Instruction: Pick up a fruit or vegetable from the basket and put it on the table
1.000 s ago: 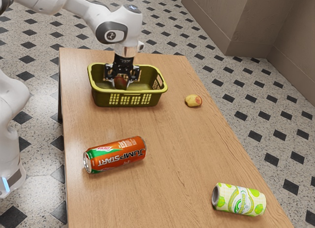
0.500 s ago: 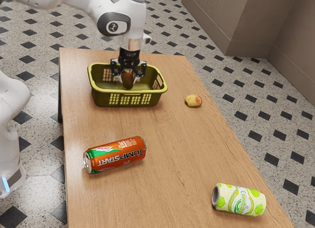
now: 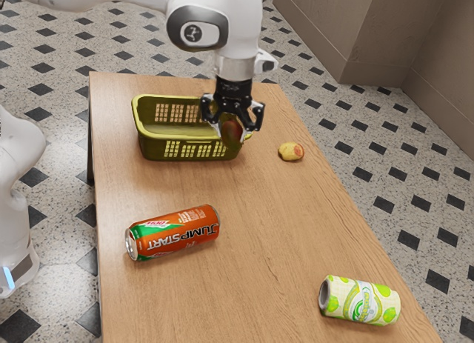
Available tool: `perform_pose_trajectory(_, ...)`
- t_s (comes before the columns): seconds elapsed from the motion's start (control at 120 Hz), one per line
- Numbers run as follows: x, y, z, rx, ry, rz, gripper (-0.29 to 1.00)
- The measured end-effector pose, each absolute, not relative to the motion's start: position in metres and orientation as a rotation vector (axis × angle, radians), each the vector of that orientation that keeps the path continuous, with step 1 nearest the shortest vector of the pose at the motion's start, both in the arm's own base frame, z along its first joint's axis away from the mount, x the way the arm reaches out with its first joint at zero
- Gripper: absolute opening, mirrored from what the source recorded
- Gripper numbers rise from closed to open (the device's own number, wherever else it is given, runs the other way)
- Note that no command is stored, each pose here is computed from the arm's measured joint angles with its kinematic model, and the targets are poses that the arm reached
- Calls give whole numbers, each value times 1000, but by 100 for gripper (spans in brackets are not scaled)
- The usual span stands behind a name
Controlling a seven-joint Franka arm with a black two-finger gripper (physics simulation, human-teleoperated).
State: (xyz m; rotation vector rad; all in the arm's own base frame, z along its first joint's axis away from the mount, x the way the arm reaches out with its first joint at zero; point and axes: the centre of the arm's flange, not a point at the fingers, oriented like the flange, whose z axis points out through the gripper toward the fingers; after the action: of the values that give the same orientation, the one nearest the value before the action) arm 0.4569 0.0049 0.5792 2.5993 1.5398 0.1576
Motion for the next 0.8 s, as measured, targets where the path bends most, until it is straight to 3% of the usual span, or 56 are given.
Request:
perform_pose_trajectory(0.267,510,-78,563,2689,1463,97,22)
perform_pose_trajectory(0.592,528,-103,558,2694,1430,70,22)
perform_pose_trajectory(0.692,528,-103,560,2685,1421,66,46)
perform_pose_trajectory(0.8,527,-102,560,2686,1412,63,59)
